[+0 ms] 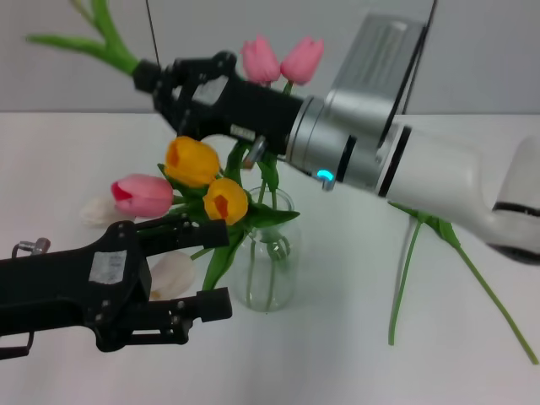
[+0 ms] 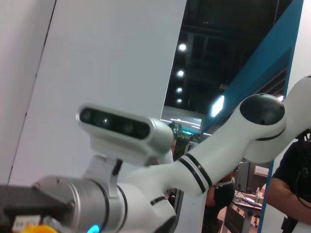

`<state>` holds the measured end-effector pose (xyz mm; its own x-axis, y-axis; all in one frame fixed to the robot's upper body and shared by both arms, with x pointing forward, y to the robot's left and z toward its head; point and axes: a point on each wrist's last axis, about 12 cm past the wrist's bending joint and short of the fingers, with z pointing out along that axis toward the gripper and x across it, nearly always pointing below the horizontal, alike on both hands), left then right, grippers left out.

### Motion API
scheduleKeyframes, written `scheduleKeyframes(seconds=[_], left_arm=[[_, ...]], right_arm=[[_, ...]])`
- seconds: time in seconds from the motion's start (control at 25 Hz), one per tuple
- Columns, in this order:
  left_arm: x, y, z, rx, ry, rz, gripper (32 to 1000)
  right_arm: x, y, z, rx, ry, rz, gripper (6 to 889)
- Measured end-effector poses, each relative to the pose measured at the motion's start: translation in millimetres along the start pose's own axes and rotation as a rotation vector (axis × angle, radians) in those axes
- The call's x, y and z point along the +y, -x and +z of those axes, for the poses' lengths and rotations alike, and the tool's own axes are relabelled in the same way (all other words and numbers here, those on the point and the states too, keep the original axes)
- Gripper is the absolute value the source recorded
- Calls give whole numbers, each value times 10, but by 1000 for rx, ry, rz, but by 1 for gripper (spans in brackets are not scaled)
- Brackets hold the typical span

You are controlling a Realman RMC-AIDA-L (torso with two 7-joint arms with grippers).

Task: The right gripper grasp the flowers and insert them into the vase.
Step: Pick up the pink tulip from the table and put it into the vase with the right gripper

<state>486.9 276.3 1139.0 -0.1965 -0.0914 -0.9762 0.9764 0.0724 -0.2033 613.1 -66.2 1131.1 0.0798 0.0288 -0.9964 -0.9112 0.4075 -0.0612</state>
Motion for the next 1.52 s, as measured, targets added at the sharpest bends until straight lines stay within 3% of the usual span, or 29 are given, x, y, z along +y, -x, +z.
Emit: scheduleKeyframes(seconds=[0.12, 0.84, 1.52], left_arm=[[-5, -4, -11, 1, 2, -2, 831], [-18, -50, -62, -5, 20, -26, 831], [-34, -64, -82, -7, 25, -29, 831]], right_arm=[[60, -54, -15, 4, -3, -2, 35], [-28, -276, -329, 53, -98, 13, 34], [7, -486, -603, 120, -107, -9, 60]])
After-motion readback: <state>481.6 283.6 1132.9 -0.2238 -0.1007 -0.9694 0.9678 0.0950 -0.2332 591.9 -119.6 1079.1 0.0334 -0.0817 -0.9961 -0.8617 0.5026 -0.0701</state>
